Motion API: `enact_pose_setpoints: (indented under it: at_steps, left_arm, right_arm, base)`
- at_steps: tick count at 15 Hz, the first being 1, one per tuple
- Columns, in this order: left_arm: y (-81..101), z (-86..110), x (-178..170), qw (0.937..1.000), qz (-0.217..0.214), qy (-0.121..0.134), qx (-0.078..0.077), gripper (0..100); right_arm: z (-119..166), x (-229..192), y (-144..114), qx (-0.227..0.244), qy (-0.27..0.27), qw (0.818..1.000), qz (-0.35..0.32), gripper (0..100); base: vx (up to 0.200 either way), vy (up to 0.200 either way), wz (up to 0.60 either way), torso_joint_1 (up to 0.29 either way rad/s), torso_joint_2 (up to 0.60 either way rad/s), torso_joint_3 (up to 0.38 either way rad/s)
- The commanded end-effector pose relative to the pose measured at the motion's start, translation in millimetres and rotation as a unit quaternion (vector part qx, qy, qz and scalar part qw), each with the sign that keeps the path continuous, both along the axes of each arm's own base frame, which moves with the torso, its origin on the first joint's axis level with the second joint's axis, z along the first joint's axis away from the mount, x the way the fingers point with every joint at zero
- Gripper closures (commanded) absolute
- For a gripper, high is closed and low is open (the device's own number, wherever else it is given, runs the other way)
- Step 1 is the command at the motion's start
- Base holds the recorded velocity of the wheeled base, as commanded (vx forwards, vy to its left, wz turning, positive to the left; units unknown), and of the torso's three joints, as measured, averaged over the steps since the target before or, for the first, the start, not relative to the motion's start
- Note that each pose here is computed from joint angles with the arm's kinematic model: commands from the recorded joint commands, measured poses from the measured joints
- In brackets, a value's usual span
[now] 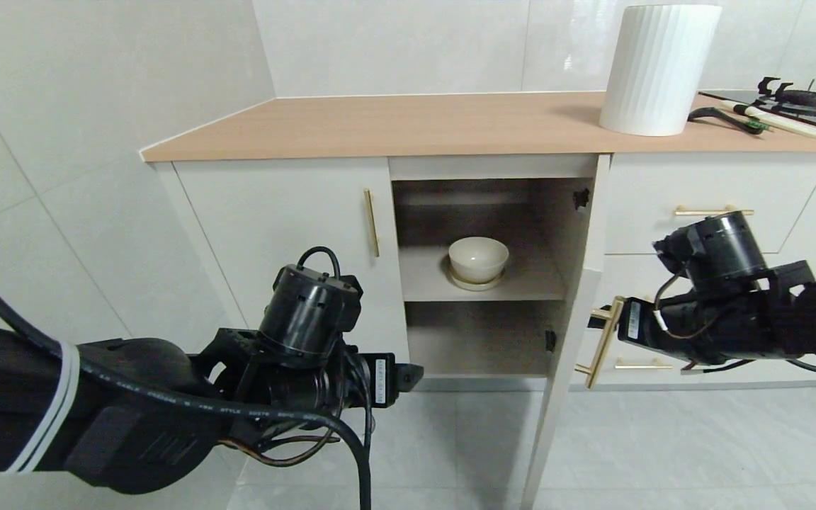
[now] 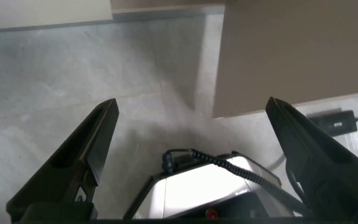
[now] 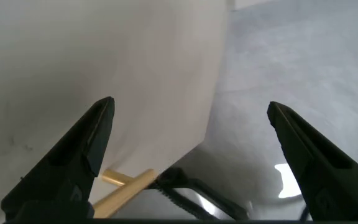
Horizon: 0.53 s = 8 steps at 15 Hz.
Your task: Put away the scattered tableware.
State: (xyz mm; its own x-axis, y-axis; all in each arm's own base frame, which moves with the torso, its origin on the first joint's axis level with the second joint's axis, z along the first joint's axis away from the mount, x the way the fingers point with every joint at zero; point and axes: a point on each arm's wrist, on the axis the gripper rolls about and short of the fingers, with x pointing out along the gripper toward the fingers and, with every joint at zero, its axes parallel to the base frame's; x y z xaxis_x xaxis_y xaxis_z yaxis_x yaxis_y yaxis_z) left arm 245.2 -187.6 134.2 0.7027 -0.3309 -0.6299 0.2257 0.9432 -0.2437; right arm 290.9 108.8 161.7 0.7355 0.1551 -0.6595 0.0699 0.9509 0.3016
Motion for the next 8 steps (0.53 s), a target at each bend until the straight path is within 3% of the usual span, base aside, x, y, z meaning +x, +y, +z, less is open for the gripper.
enact_pose_setpoints:
  at_steps: [1,4,6,8]
  left_arm:
    - [0.1,-0.2,-0.1,1.0000,0.000,0.000,0.000,0]
    - [-1.2,1.7,1.6,0.9999,-0.003,-0.012,-0.005,0]
    - [-0.9,1.0,1.4,0.9997,-0.009,-0.019,0.007,0]
    - [-0.6,0.8,1.4,0.9997,-0.005,-0.021,0.009,0]
  right_arm:
    - [-18.9,22.4,27.2,-0.007,0.017,0.999,0.026,0]
    - [-26.1,57.5,42.7,-0.005,0.018,0.999,0.039,0]
    - [-24.0,70.2,48.3,-0.007,0.015,0.999,0.042,0]
    - [-22.6,76.7,49.2,-0.005,0.008,0.999,0.040,0]
  base:
    - [0.000,0.000,0.00,0.000,0.00,0.000]
    - [0.000,0.000,0.00,0.000,0.00,0.000]
    - [0.000,0.000,0.00,0.000,0.00,0.000]
    - [0.000,0.000,0.00,0.000,0.00,0.000]
